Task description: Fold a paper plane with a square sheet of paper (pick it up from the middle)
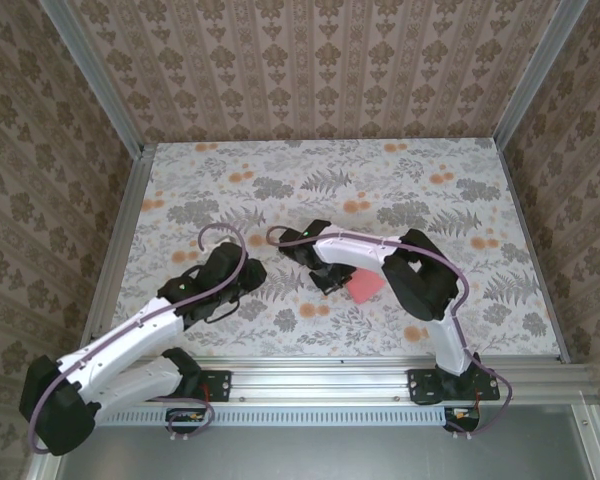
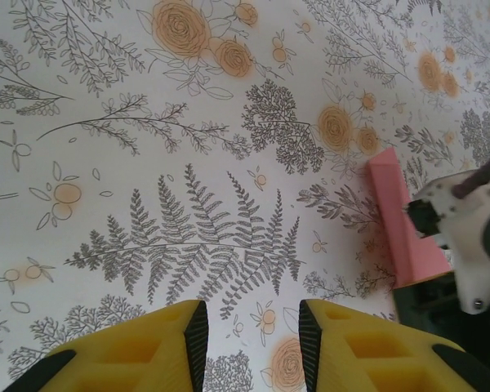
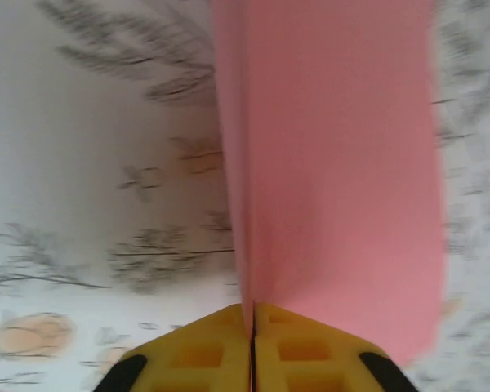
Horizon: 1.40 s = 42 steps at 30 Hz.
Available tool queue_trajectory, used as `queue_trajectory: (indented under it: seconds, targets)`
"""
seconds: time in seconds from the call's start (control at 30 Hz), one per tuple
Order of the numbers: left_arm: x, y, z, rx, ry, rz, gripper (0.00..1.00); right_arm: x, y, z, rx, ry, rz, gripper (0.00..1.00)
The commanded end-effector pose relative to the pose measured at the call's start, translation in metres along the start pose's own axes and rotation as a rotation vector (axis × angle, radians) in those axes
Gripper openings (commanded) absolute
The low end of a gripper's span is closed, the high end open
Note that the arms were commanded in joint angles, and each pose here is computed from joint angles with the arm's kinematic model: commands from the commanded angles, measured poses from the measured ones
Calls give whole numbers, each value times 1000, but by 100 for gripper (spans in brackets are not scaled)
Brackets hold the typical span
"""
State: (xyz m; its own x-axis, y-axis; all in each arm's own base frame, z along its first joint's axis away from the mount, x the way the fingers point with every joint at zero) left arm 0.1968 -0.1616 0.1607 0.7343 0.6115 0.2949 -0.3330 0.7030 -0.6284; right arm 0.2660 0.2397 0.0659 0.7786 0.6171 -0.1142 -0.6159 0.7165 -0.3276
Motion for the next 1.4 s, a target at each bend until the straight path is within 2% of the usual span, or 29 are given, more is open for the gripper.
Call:
queue_trajectory:
  seconds: [0.0, 0.07, 0.23, 0.5, 0.63, 0.73, 0.8, 0.87, 0.93, 1.2, 1.37]
  targets:
    - [2, 13, 3, 40, -16, 2, 38, 10, 26, 3, 204, -28, -59, 18]
    - [0, 13, 2, 36, -9, 1, 39, 13, 33, 0, 277, -48, -69, 31]
    - [-5, 8, -3, 20, 31, -17, 41, 10, 38, -3, 466, -76, -132, 34]
    - [-20, -25, -25, -20, 158, -98, 42, 3, -3, 72, 700, -418, -222, 50]
    - [-34, -58, -43, -23, 229, -175, 39, -13, -44, 66, 683, -482, -336, 48]
    - [-49, -83, -59, -33, 268, -222, 37, -23, -64, 47, 714, -484, -398, 41]
    - [-59, -96, -72, -27, 306, -238, 34, -29, -73, 30, 733, -458, -439, 32]
    - [-69, -99, -88, 17, 340, -232, 31, -29, -79, 15, 771, -454, -464, 32]
    - [-77, -100, -104, 36, 372, -212, 30, -31, -82, 3, 792, -431, -475, 37]
    - [-88, -101, -142, 77, 406, -183, 29, -40, -83, -36, 835, -358, -490, 35]
    - [-87, -92, -156, 103, 412, -169, 27, -47, -73, -46, 869, -324, -480, 34]
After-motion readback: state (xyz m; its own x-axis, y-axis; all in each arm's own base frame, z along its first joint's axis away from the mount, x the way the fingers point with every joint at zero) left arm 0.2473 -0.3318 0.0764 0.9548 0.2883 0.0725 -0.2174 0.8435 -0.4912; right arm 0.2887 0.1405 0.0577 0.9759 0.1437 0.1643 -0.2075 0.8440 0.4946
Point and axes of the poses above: each hand's point on the last joint's axis, 136 mm out from that joint toward the fingers, its own z axis back along the fingers, its own y axis along the line the jaws close on, x = y × z, the point moved 4 cm from there along z, back along the fingers, and after that the axes turned 14 degrees about z, right-handed, at the moved point
